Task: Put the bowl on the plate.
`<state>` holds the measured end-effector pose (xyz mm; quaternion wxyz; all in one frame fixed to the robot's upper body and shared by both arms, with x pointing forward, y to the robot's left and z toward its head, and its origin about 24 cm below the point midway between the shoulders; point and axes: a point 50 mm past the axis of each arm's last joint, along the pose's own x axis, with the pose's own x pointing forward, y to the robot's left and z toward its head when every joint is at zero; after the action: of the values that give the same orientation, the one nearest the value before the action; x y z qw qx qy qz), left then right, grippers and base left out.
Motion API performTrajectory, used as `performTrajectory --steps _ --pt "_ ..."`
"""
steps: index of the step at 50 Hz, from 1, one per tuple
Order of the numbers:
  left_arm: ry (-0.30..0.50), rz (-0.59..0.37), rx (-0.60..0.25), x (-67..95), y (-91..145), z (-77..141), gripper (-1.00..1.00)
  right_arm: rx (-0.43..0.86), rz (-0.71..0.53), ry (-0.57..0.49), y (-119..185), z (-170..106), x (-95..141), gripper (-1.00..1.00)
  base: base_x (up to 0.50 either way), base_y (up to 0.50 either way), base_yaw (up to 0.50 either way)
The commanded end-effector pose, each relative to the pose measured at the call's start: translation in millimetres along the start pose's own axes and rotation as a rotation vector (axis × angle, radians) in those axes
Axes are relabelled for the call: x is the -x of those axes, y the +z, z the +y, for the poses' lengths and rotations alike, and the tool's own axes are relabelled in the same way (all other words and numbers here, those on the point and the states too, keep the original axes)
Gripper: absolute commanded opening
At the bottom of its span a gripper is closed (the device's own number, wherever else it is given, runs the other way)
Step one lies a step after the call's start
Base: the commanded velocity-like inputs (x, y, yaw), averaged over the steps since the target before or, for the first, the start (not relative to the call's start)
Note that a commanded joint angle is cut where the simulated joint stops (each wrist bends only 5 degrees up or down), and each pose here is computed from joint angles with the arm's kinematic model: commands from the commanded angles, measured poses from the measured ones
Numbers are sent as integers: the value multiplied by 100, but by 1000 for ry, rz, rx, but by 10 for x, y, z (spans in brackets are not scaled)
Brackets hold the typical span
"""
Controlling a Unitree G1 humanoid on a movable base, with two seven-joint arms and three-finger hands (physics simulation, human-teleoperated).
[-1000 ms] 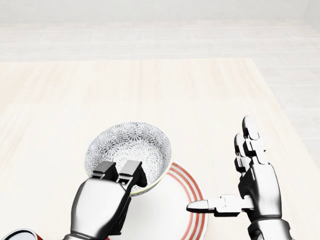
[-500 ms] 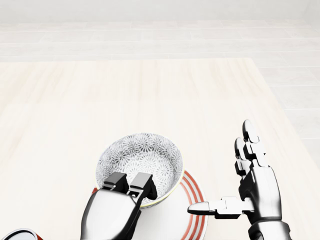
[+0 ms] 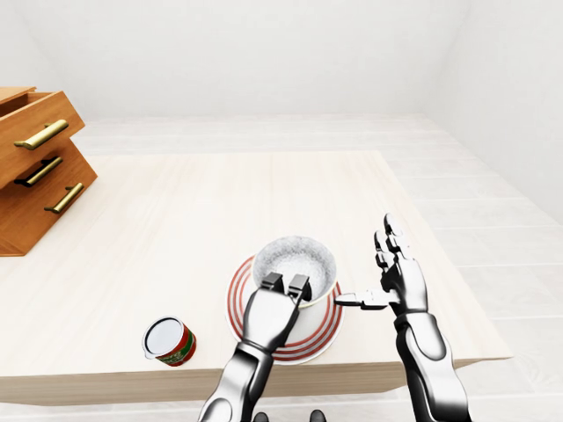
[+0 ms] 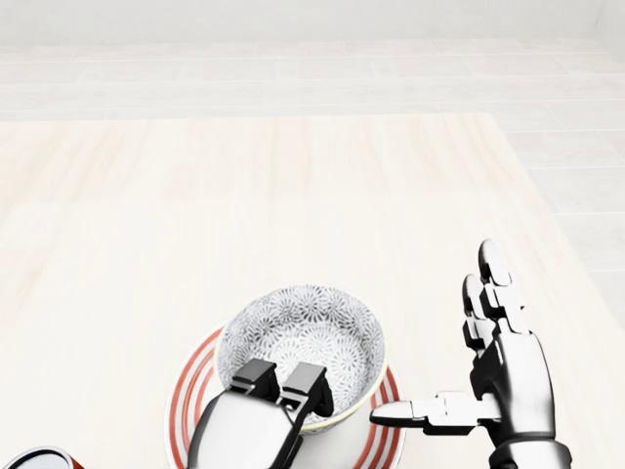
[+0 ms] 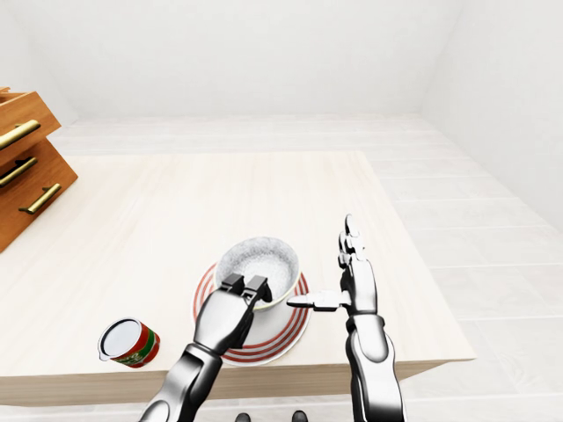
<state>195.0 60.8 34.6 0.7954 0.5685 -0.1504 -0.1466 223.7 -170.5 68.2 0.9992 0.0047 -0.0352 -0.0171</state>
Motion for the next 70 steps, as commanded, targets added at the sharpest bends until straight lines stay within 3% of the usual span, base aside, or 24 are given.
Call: performTrajectory --steps 1,17,18,31,42,53,64,65,70 --pt "19 -12 -42 -11 23 -13 -100 -2 -1 -2 -1 -2 20 100 0 0 0" --pt "-19 4 -88 -13 -30 -88 -100 -4 2 -8 -24 -17 51 100 0 0 0" --pt "-11 14 -44 -10 -40 -95 -100 -4 2 -9 -24 -17 50 100 0 0 0" --pt "-34 14 -84 -4 -48 -102 -100 -5 2 -10 -28 -22 57 100 0 0 0" --pt "-48 29 -70 17 -54 -118 -100 -7 0 -3 -16 -5 26 100 0 0 0" --pt "-65 37 -64 32 -52 -129 -56 -8 -1 2 -11 6 8 100 0 0 0" --pt "-63 37 -58 29 -50 -126 -55 -8 -1 2 -11 4 10 100 0 0 0" --pt "-74 40 -72 40 -58 -127 -30 -10 -1 1 -22 8 14 100 0 0 0" --pt "-74 46 -58 53 -64 -122 -18 -10 0 1 -34 10 8 100 0 0 0"
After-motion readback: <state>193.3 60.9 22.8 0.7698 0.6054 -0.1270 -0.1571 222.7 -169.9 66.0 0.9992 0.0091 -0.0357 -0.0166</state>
